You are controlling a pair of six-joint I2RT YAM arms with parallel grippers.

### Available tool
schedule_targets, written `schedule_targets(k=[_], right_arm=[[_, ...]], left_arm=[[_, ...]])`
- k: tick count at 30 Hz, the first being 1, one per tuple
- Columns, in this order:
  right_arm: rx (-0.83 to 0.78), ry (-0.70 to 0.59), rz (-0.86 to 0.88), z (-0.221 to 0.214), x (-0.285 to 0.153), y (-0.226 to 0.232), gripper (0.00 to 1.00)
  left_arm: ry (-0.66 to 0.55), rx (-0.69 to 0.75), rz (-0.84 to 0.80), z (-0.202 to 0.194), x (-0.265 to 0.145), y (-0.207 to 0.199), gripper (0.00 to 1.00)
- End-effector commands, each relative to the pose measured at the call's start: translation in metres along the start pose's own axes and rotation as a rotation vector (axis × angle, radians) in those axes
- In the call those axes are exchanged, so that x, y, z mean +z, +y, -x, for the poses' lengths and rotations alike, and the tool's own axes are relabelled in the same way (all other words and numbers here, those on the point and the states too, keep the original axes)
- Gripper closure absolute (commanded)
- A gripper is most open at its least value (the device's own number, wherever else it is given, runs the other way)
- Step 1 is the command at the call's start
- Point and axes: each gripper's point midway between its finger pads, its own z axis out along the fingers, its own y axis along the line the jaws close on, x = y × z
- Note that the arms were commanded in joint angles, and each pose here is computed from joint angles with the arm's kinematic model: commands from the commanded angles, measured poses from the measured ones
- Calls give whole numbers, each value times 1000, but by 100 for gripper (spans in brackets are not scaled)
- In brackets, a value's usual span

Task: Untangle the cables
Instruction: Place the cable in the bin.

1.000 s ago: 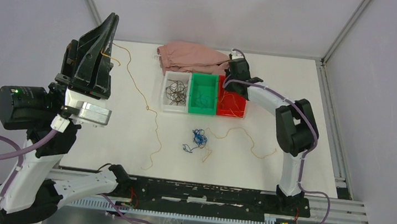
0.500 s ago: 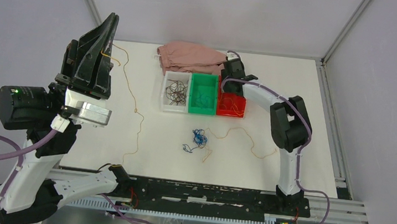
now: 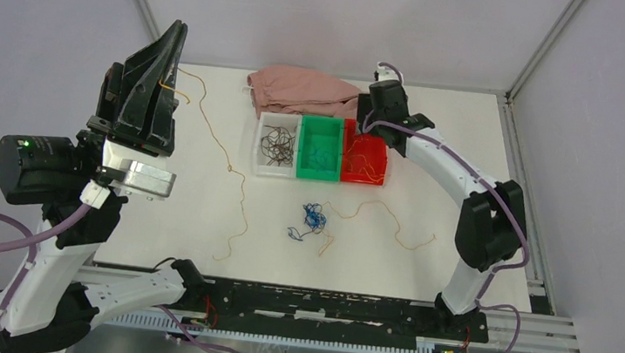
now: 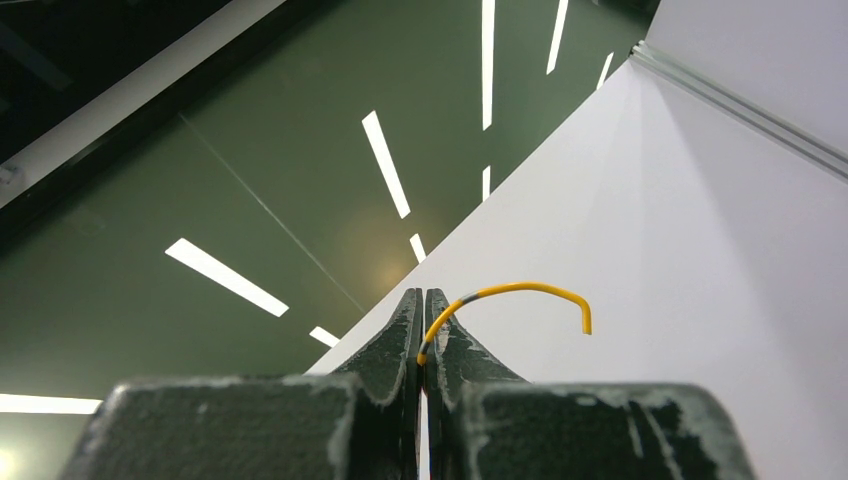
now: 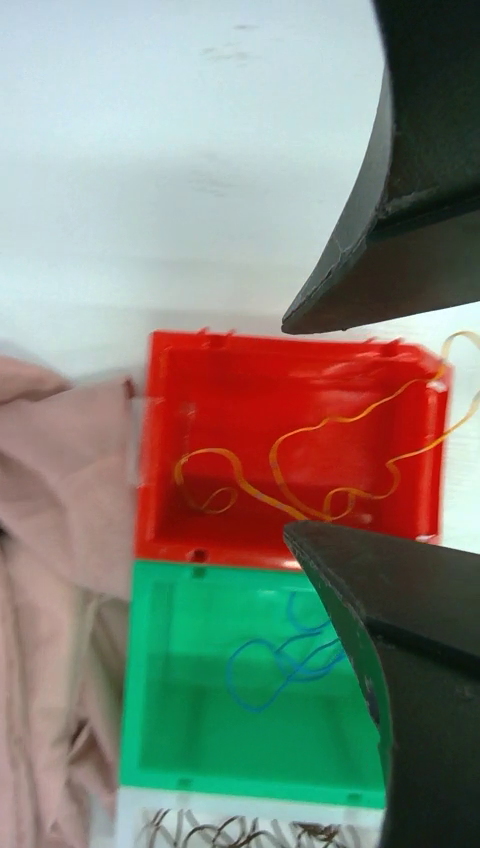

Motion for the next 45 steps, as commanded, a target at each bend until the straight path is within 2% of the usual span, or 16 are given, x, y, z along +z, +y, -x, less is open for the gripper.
schedule_targets(k=[1,5,12,21,26,31,34,45], right_arm=[[65,46,-48,-22,-37,-24,23],[96,114,-58,-62,-55,-36,23],[160,184,-23,-112,-56,-35,34],[180,195,0,-123,-31,-24,48],[188,190,0,-123,-25,-21,64],[193,187,2,-121,-23,-19,90],[200,173,5,-115,-25,-19,100],[173,123,21,-75,-11,-5,100]], left_arm=[[2,-4,12,0,2,4,97],[-1,-12,5,0,2,1,97],[-2,-20,4,0,2,0,97],[0,-19,8,0,1,2,97],[-2,-19,7,1,1,2,97],[-5,-19,9,2,2,3,97],[-4,-20,8,1,1,3,97],[-2,-22,7,1,1,2,97]])
